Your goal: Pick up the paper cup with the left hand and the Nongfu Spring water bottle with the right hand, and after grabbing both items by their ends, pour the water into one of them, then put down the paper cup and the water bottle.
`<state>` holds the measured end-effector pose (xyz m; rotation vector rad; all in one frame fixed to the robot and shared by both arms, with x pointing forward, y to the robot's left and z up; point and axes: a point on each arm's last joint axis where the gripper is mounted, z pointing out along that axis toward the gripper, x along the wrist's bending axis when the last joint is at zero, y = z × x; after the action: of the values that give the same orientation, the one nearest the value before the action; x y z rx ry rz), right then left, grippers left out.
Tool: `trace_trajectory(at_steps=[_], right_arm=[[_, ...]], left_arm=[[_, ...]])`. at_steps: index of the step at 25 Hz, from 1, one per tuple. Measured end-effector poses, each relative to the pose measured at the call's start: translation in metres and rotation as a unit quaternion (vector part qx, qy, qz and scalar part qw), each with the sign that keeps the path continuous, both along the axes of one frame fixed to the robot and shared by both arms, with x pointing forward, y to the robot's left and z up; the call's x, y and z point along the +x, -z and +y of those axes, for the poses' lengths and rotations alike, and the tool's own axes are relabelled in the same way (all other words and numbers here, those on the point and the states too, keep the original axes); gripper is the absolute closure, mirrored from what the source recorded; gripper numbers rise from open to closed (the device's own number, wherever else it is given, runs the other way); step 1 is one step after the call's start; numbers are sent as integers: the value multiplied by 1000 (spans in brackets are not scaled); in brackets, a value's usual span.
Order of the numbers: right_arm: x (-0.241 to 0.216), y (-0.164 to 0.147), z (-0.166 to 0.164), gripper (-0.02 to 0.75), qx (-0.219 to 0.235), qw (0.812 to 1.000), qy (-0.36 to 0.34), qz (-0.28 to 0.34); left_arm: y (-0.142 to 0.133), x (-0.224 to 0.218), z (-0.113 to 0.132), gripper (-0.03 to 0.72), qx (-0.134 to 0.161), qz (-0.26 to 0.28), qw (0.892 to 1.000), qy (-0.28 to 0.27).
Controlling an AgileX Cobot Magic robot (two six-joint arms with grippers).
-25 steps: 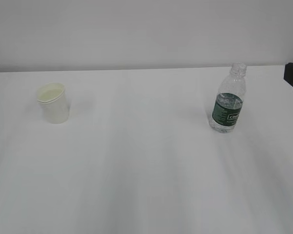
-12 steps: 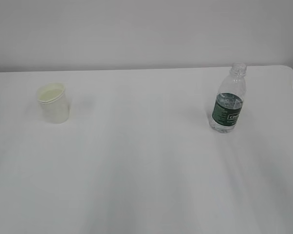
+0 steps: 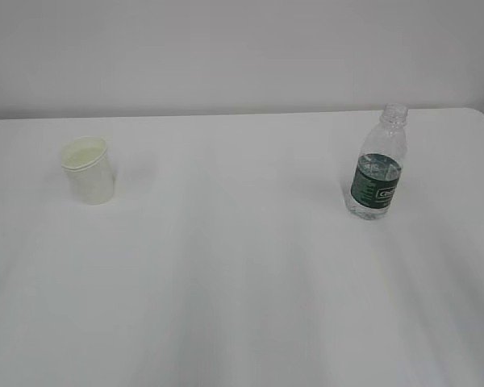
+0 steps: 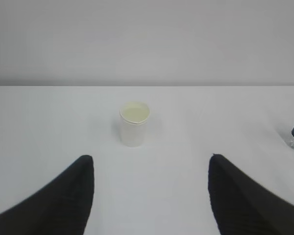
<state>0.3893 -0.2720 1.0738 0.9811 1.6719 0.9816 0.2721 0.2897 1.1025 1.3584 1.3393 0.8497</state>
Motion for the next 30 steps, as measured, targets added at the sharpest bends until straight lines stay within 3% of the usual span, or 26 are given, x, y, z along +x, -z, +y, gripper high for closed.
trace_trajectory(at_steps=[6,13,21,30], right_arm=[[1,0,-8,145,-2,1000,25,0],[0,-2,-12,145,-4,999,37,-8],[-27,-14,-14,146,1,999,34,-35],[-58,-10,-20,145,10,998,58,0]], left_arm=[[3,-1,0,165,2,19,1000,3],[4,-2,4,165,38,23,999,-13],[-17,-12,6,165,43,-5,999,-17],[-8,-21,7,165,57,74,996,-11]])
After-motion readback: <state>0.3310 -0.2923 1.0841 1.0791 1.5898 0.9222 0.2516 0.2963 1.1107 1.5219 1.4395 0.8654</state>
